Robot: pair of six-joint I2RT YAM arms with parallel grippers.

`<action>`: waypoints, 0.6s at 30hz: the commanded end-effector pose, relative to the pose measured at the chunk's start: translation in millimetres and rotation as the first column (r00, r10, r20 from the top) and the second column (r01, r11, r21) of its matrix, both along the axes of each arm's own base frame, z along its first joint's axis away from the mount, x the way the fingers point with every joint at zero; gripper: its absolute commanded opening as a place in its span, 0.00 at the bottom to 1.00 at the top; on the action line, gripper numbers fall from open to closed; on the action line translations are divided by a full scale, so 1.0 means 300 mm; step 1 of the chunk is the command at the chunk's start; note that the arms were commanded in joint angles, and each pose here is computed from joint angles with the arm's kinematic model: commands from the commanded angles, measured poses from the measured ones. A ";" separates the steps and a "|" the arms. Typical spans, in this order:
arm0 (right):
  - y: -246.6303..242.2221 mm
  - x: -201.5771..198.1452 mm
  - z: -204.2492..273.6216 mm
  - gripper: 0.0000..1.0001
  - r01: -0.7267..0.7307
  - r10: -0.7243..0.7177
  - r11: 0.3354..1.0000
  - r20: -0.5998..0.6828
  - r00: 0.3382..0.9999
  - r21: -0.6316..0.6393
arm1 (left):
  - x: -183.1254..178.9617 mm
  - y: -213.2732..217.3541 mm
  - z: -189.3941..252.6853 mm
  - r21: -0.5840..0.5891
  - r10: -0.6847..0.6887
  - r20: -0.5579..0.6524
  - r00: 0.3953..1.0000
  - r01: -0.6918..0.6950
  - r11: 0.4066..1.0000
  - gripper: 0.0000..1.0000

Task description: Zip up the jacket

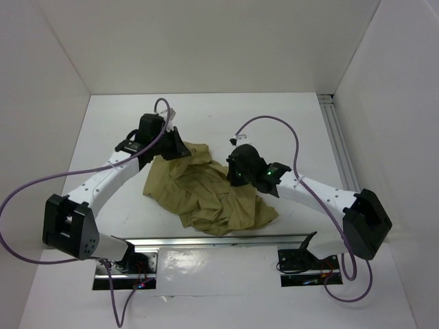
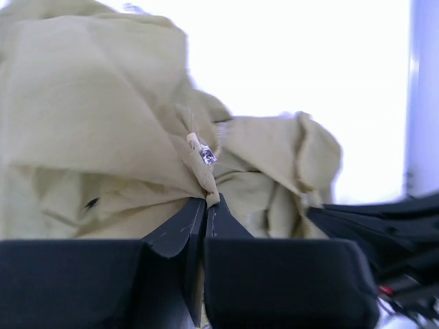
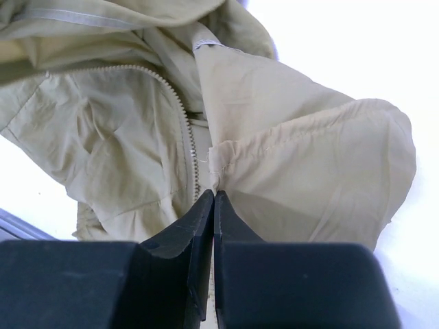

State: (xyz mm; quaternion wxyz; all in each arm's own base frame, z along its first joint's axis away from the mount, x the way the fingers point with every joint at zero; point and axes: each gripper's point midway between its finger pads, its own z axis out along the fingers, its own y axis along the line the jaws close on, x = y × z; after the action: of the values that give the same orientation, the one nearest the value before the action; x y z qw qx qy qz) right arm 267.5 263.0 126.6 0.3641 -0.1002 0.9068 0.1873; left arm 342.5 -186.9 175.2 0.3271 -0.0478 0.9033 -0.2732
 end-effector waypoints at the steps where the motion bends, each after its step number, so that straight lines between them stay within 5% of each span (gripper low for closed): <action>1: 0.020 0.021 0.051 0.08 -0.027 0.025 0.999 0.052 0.998 0.040 | 0.009 -0.051 0.056 -0.115 -0.118 0.064 0.991 0.125 0.985 0.06; 9: 0.024 0.017 0.033 0.08 -0.034 0.032 0.999 0.042 0.999 0.038 | 0.001 -0.023 0.061 -0.285 -0.117 0.101 0.988 0.141 0.948 0.04; 14: 0.039 0.029 0.026 0.08 -0.011 0.008 0.993 0.029 1.000 0.115 | -0.085 -0.043 0.059 -0.494 -0.173 0.172 0.970 0.237 0.837 0.01; 18: 0.051 0.079 0.097 0.08 -0.009 -0.003 0.977 0.059 0.998 0.213 | -0.104 -0.074 0.155 -0.583 -0.202 0.356 0.912 0.386 0.715 0.00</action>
State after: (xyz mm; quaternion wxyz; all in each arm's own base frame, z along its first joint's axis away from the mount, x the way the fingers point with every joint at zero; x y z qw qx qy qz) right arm 271.0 264.9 120.4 0.3581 -0.0882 0.9028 0.2211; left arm 313.4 -193.3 149.8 0.2949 -0.0736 0.8008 -0.5161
